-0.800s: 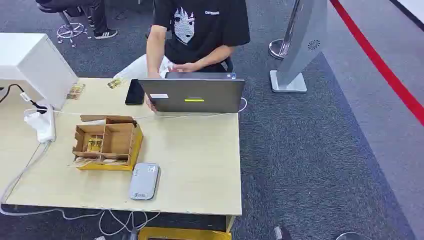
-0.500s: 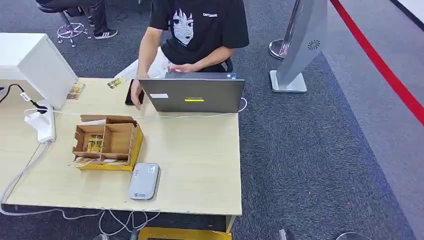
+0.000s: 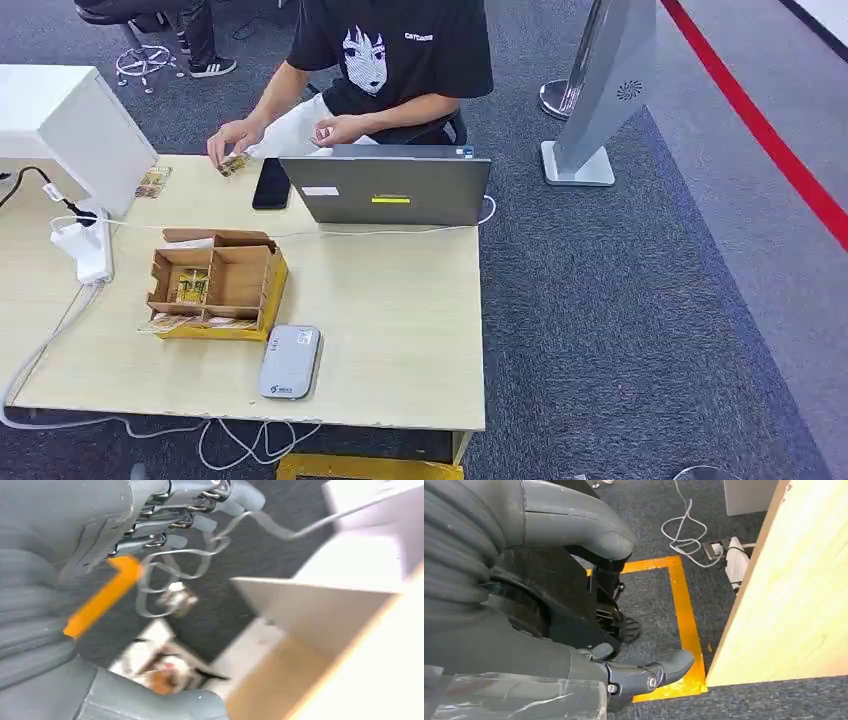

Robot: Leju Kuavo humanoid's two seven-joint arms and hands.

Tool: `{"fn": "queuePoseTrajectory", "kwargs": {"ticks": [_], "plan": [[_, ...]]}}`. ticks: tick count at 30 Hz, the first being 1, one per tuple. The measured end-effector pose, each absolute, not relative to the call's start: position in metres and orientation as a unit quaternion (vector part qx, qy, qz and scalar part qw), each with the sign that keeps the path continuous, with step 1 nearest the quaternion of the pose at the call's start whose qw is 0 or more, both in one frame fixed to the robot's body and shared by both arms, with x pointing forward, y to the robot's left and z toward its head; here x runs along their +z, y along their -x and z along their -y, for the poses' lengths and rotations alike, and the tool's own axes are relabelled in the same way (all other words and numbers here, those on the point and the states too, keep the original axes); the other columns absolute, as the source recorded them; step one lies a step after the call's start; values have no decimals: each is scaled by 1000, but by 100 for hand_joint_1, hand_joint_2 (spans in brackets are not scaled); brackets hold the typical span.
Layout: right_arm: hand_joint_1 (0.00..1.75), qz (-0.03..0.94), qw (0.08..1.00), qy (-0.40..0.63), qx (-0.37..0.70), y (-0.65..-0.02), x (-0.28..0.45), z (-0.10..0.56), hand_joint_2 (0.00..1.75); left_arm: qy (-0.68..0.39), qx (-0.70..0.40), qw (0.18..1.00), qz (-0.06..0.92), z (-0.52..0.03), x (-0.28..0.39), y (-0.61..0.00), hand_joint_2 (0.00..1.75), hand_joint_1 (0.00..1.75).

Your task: Pass the card to the sensor for recognition and then transmit it.

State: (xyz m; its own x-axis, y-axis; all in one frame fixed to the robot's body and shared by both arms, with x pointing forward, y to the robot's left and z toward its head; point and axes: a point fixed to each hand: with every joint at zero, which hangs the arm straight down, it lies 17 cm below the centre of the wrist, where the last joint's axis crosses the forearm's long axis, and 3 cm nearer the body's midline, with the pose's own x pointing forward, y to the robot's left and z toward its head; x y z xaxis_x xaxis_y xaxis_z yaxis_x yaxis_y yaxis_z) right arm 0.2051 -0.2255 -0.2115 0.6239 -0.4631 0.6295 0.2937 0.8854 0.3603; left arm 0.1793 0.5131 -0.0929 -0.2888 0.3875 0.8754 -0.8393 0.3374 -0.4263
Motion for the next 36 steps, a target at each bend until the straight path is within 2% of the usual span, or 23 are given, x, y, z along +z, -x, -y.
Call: {"fn": "queuePoseTrajectory", "kwargs": {"ticks": [6, 10, 12, 16, 18, 20, 22, 26, 28, 32, 36], "plan": [[0, 382, 894, -113, -206, -205, -211, 225, 175, -218, 522, 487, 665, -560, -37, -171, 175, 0], [0, 393, 888, -117, -208, -207, -207, 226, 175, -216, 459, 490, 709, -584, -5, -180, 175, 0], [0, 396, 885, -113, -217, -206, -207, 230, 175, -220, 404, 510, 727, -579, 14, -188, 175, 0], [0, 395, 884, -107, -226, -200, -209, 234, 175, -379, 248, 542, 708, -579, 74, -196, 175, 0], [0, 392, 886, -106, -225, -198, -210, 235, 175, -481, 146, 521, 689, -568, 116, -214, 175, 0], [0, 389, 888, -109, -220, -201, -210, 233, 175, -560, 28, 479, 676, -532, 154, -239, 175, 0], [0, 387, 889, -111, -219, -203, -210, 232, 175, -565, -67, 436, 697, -479, 183, -274, 175, 0], [0, 383, 891, -115, -213, -206, -210, 230, 175, -575, -186, 386, 697, -418, 207, -307, 175, 0], [0, 383, 892, -116, -210, -209, -209, 229, 175, -587, -228, 372, 682, -405, 213, -321, 175, 0], [0, 386, 891, -119, -209, -213, -208, 229, 175, -582, -247, 347, 693, -389, 226, -333, 175, 0], [0, 386, 892, -127, -200, -216, -206, 225, 175, -609, -310, 335, 649, -394, 224, -354, 175, 0]]}}
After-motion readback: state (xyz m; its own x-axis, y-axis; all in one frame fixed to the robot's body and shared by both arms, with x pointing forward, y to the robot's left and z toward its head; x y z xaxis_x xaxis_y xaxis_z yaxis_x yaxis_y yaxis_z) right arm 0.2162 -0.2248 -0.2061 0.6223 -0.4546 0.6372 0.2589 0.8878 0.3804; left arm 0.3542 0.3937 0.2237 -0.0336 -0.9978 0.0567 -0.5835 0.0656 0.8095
